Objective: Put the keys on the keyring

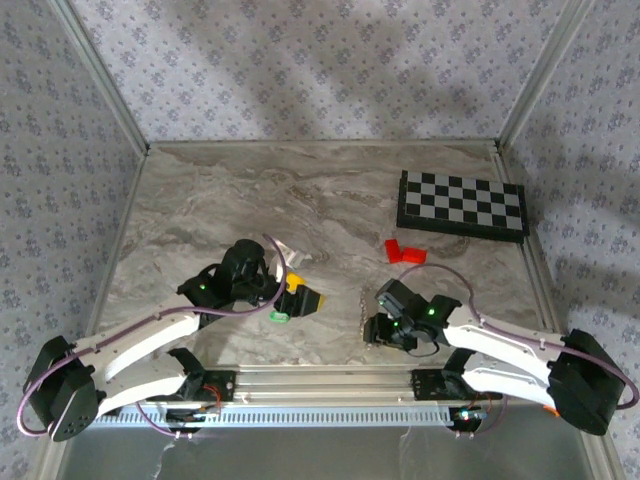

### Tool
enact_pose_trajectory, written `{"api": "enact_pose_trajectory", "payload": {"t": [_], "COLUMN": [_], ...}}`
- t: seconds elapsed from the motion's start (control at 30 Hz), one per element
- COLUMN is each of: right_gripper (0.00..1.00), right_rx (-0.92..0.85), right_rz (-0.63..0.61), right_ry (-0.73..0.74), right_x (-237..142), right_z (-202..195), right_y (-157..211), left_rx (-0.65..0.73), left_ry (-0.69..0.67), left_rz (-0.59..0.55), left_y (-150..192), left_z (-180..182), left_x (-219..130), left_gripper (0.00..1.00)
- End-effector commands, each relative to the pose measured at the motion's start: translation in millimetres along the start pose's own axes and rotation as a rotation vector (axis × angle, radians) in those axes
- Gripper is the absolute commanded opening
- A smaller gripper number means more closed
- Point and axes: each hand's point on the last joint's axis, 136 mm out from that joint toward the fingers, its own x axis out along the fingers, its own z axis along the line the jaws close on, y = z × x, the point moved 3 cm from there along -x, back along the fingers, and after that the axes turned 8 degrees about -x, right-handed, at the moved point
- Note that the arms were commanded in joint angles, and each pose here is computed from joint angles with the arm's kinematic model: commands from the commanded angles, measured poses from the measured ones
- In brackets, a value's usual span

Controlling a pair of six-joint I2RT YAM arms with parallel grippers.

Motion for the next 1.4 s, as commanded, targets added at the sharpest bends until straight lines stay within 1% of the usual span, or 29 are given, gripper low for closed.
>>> {"api": "enact_pose_trajectory", "payload": {"t": [0.0,0.33,0.5,0.6,0.73,0.8,0.97,1.13,1.37], "right_gripper": [0.54,0.53,0.52,0.52,0.52,0.52,0.51,0.44,0.40], "right_rx": [-0.033,-0.116,-0.173,-0.207,-0.207,-0.195,-0.127,-0.116,-0.142], "right_rz": [-0.024,-0.008,0.001,0.001,-0.014,0.000,-0.008,0.027,0.061], "right_ry": [-0.059,-0.103,-0.094,-0.032,0.031,0.076,0.111,0.132,0.143], "right_x": [-3,7,5,-4,-18,-24,-40,-40,-31], "right_z": [21,55,69,65,48,34,13,-1,-4], "right_y": [-11,-24,-27,-26,-20,-12,1,14,17], "left_rx": [0.032,0.019,0.018,0.016,0.012,0.015,0.019,0.020,0.028], "left_ry": [0.025,0.015,0.011,0.012,0.011,0.012,0.015,0.041,0.057], "left_rz": [-0.052,-0.069,-0.079,-0.086,-0.098,-0.101,-0.098,-0.077,-0.071], "left_y": [-12,-9,-8,-7,-6,-6,-5,-4,-3], "left_z": [-12,-8,-8,-8,-7,-7,-7,-10,-14], "left_x": [-7,-10,-13,-15,-17,-19,-18,-16,-18], "left_gripper": [0.94,0.94,0.94,0.94,0.94,0.94,0.94,0.94,0.94]}}
